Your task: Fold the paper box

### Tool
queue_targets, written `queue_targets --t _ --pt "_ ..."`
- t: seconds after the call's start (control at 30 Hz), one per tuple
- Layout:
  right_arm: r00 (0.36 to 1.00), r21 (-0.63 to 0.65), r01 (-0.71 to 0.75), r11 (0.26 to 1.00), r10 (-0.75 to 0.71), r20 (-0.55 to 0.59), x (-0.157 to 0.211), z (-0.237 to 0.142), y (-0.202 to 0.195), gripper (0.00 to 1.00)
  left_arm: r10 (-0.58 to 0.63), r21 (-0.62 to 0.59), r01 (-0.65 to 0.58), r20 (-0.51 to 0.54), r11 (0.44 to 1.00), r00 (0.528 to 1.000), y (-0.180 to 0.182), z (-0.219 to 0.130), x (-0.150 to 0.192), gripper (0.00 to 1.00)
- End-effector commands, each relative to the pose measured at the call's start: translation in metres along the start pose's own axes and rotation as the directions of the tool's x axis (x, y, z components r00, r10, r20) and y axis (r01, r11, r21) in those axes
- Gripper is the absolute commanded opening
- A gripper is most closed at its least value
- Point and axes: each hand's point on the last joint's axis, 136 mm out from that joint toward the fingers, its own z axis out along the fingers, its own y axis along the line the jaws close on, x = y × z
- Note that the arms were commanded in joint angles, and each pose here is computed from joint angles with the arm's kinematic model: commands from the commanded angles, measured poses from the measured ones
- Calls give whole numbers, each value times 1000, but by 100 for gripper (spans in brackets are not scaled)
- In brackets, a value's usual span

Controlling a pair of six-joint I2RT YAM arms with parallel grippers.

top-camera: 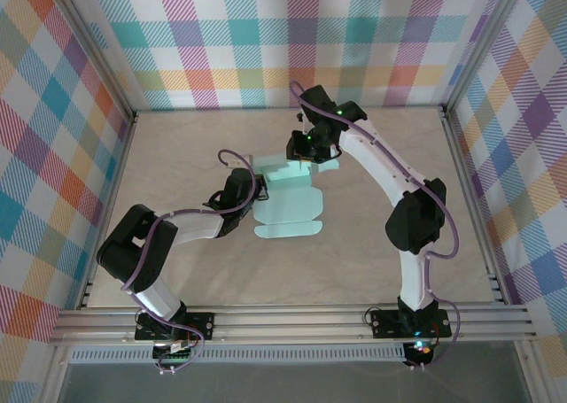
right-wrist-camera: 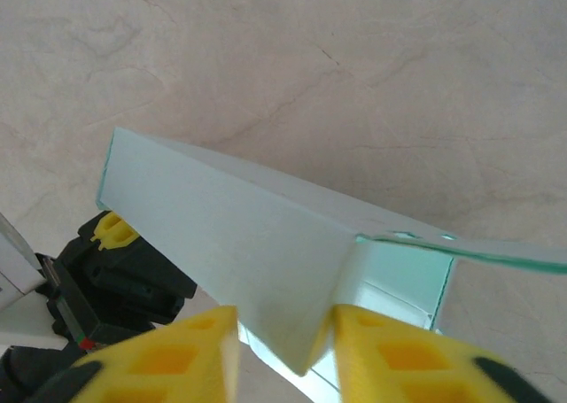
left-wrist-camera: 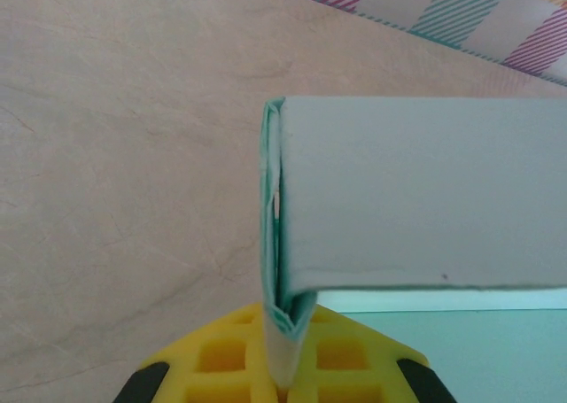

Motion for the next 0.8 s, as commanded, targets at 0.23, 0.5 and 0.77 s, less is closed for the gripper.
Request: queue_targets --t 0.23,0.5,0.77 --pt "1000 -40 -24 999 24 11 -3 -5 9 17 -4 33 3 48 999 999 -8 -6 -16 0" --pt "1000 -46 -27 999 28 7 -1 -3 9 17 -5 29 4 45 1000 999 -7 -5 -14 0" --pt "1000 -52 -25 998 26 11 -2 -5 10 14 -4 27 3 43 1000 999 -6 -5 -13 0"
